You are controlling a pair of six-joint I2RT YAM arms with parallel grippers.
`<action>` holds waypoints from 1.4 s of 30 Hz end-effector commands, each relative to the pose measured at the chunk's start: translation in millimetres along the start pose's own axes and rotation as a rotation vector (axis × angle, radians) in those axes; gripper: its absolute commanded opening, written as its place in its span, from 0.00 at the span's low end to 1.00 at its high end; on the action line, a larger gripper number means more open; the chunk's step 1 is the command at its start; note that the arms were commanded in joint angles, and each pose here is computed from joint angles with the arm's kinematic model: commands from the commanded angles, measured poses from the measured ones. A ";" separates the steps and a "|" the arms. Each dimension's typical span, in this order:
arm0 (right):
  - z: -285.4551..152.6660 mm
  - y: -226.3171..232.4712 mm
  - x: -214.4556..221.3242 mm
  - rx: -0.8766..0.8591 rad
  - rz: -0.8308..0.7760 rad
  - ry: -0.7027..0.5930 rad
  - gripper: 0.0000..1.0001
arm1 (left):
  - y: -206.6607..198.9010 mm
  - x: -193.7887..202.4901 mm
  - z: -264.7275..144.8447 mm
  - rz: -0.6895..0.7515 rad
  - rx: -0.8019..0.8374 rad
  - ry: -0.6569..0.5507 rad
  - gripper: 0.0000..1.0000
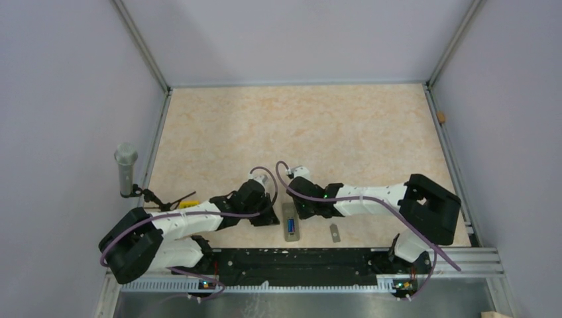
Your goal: Load the batteries into the remote control
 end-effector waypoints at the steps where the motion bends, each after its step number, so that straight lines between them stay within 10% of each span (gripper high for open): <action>1: 1.9 2.7 -27.4 -0.001 -0.016 -0.053 0.08 | 8.7 8.9 -1.2 -0.005 -0.011 0.041 0.17; 18: -67.2 -41.0 -23.3 0.148 -0.015 -0.059 0.37 | 0.6 3.8 -13.2 0.063 0.017 0.021 0.42; 42: -73.3 -58.1 42.0 0.158 0.149 0.118 0.39 | -24.8 -4.8 -52.4 0.175 0.204 -0.077 0.54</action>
Point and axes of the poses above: each gripper's point midway between its finger pads, its own z axis out along the fingers, its own y axis along the line the jaws close on, x = y × z, the point moved 8 cm from there along -z, back along the fingers, and after that the axes turned 6 degrees about -z, right-handed, at the moved point
